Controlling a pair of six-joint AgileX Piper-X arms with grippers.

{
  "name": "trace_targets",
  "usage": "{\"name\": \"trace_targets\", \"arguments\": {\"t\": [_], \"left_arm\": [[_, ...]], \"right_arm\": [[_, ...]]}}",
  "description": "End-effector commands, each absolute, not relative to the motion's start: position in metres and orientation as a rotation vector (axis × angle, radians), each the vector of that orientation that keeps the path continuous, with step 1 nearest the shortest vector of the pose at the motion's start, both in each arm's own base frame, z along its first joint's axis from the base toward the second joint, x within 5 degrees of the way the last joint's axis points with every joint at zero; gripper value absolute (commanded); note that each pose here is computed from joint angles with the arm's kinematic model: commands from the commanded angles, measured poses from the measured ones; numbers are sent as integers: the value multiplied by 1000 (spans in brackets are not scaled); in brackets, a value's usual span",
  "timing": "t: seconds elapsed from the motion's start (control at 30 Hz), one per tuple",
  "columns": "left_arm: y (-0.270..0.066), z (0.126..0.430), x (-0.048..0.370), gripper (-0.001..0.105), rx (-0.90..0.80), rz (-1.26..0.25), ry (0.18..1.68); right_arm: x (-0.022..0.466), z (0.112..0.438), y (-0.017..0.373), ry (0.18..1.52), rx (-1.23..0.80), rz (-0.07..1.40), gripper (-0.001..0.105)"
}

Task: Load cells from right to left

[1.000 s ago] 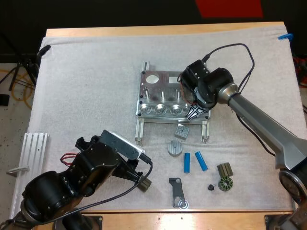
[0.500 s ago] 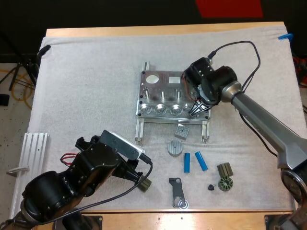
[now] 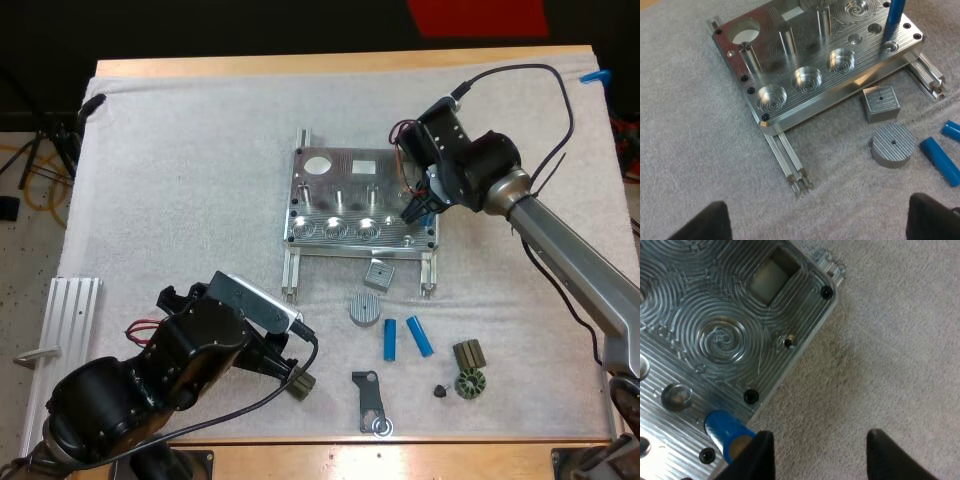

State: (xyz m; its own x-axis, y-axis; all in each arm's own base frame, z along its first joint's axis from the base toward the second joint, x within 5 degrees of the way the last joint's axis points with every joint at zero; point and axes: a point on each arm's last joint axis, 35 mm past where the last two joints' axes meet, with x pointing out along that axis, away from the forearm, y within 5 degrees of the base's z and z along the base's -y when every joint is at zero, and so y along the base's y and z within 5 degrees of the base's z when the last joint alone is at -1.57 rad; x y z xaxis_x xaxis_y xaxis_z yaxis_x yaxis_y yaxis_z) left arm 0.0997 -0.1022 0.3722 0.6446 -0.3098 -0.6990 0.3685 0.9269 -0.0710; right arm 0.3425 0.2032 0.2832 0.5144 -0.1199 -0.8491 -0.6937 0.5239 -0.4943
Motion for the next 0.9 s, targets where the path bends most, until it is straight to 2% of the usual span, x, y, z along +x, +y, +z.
{"name": "trace_targets", "arguments": {"t": [0.0, 0.13, 0.4, 0.87], "left_arm": [[-101, 377, 99, 69, 77, -381, 759], [-101, 377, 99, 69, 77, -381, 759], [-101, 377, 99, 69, 77, -381, 759], [-101, 377, 99, 69, 77, -381, 759]], "right_arm": [[344, 287, 201, 979, -975, 406, 42], [345, 288, 201, 966, -971, 405, 42], [352, 261, 206, 1041, -998, 421, 42], [350, 257, 207, 1072, -932, 455, 42]]}}
